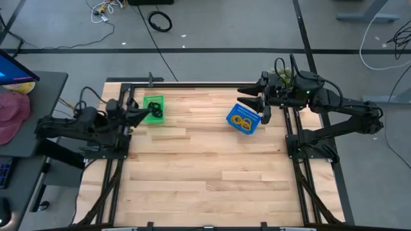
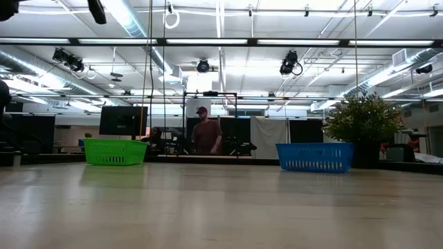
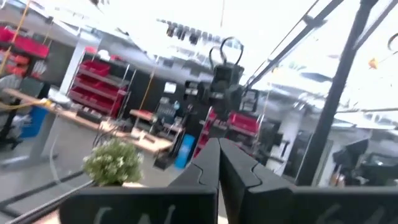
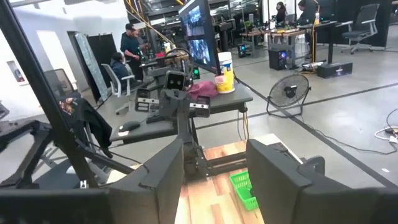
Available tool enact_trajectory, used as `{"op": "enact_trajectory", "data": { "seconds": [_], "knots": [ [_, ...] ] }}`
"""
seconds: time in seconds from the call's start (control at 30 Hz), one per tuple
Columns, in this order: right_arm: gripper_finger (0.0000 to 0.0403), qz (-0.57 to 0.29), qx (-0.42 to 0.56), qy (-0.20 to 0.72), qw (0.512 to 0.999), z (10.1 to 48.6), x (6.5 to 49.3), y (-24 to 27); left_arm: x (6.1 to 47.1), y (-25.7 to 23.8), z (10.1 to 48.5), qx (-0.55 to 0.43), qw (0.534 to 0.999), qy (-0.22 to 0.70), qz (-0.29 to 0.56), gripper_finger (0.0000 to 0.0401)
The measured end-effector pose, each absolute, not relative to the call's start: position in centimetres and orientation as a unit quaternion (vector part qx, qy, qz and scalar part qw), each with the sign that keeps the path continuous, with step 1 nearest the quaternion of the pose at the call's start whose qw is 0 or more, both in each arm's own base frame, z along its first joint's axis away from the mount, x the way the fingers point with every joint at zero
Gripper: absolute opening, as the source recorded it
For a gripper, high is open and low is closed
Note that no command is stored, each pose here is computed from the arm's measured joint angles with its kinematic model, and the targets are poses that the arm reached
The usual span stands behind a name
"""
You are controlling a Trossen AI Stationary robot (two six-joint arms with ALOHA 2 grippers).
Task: Sort spring keychains
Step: Return to home position
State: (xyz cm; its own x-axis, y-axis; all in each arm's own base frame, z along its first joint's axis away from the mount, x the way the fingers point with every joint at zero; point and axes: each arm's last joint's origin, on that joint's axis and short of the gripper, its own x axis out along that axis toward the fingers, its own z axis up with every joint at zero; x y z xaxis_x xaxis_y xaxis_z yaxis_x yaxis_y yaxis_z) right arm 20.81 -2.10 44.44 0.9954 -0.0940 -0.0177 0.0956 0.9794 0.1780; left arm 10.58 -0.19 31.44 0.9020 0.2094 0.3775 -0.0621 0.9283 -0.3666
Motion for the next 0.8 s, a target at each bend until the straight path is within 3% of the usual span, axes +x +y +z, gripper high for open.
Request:
{"op": "enact_trajectory", "data": {
  "seconds": [0.43,0.8],
  "knots": [
    [0.0178,-0.05,0.114,0.003,0.992,44.5,20.8,-2.2,6.8,0.1,28.1,-0.173,0.944,-0.275,0.056,0.0003],
    [0.0178,-0.066,0.14,0.006,0.988,44.3,20.7,-2.6,7.1,0.1,25.0,-0.185,0.938,-0.29,0.04,0.0002]
  ]
}}
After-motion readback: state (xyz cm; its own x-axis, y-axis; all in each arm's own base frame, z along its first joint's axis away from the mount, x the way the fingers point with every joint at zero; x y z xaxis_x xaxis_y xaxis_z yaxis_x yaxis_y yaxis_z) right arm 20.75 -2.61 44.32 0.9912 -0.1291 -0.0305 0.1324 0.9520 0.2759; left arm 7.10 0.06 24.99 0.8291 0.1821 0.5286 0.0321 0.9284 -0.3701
